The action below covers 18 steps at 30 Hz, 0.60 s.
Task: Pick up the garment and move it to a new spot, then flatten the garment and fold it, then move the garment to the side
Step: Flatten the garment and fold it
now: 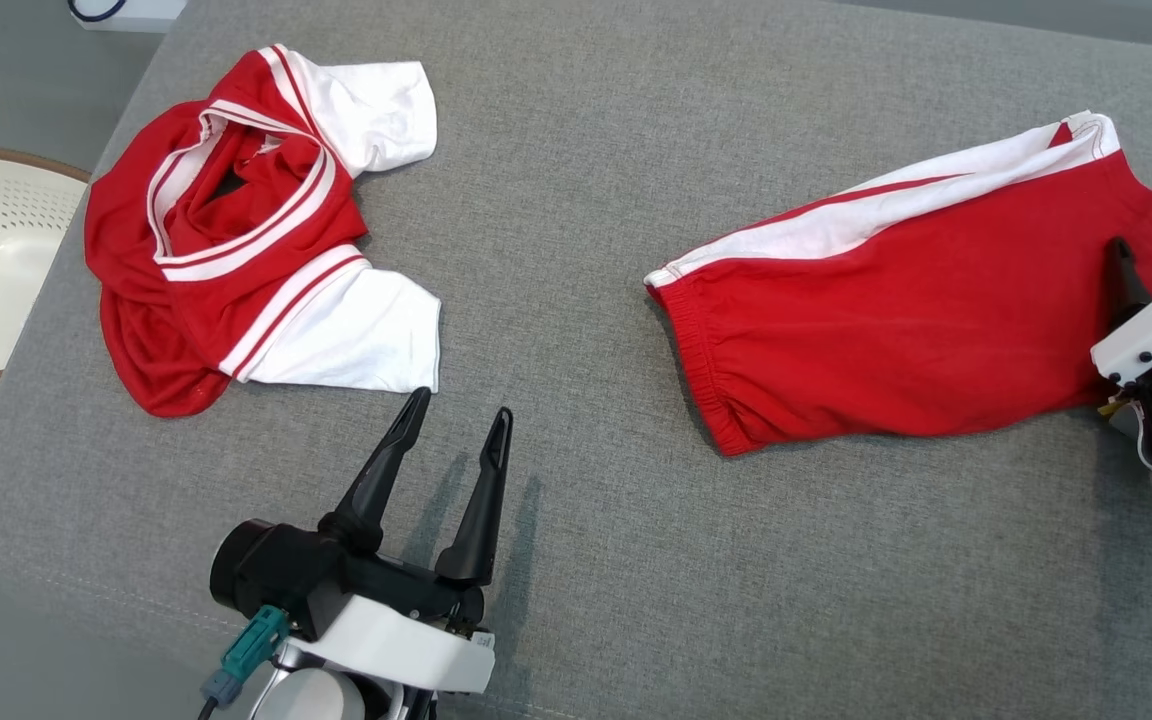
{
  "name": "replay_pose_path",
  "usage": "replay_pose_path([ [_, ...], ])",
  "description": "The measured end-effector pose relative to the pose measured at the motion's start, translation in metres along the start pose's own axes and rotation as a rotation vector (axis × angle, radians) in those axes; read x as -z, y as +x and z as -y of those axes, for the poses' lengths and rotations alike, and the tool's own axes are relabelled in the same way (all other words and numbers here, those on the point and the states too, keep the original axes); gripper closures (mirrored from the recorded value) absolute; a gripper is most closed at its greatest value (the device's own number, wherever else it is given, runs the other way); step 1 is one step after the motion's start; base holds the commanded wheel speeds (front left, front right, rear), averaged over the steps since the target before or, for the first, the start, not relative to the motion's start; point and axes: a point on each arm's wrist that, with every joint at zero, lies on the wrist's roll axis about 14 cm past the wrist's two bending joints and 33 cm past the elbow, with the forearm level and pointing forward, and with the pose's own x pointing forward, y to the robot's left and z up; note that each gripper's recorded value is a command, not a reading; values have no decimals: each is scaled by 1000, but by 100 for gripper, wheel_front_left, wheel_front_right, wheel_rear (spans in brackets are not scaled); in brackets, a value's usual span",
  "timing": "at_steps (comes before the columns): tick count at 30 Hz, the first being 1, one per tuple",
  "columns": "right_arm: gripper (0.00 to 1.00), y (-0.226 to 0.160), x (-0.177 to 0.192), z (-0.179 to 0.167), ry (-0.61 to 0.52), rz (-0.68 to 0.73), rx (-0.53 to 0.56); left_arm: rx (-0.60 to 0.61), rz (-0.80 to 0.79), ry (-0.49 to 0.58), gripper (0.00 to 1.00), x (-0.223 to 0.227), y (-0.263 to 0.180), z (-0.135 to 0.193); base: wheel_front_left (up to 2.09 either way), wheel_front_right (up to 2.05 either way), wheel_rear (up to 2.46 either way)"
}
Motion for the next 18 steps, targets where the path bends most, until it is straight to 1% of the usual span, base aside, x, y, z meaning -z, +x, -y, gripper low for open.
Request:
replay_pose_path([
  [1,53,3,1,-3,0,-14,-5,-1,-1,1,0,0,1,0,0,0,0],
  [2,56,4,1,-5,-2,-25,-9,0,-1,2,0,0,2,-1,0,0,0],
  [3,71,5,2,-6,-6,-33,-10,1,0,3,0,0,2,-1,0,0,0],
  [4,94,5,3,-5,-7,-38,-9,2,-3,2,0,1,2,0,0,0,0],
  [5,100,4,4,-5,-9,-42,-8,5,-6,1,0,2,2,1,0,0,0],
  [10,100,-1,5,-8,-18,-37,-14,21,-5,-4,0,2,4,6,0,0,0],
  [13,100,-7,4,-8,-21,-10,-18,36,-1,-7,0,2,6,10,0,0,0],
  [18,100,-27,3,4,-20,63,-9,76,11,-18,0,-1,11,23,0,0,0],
])
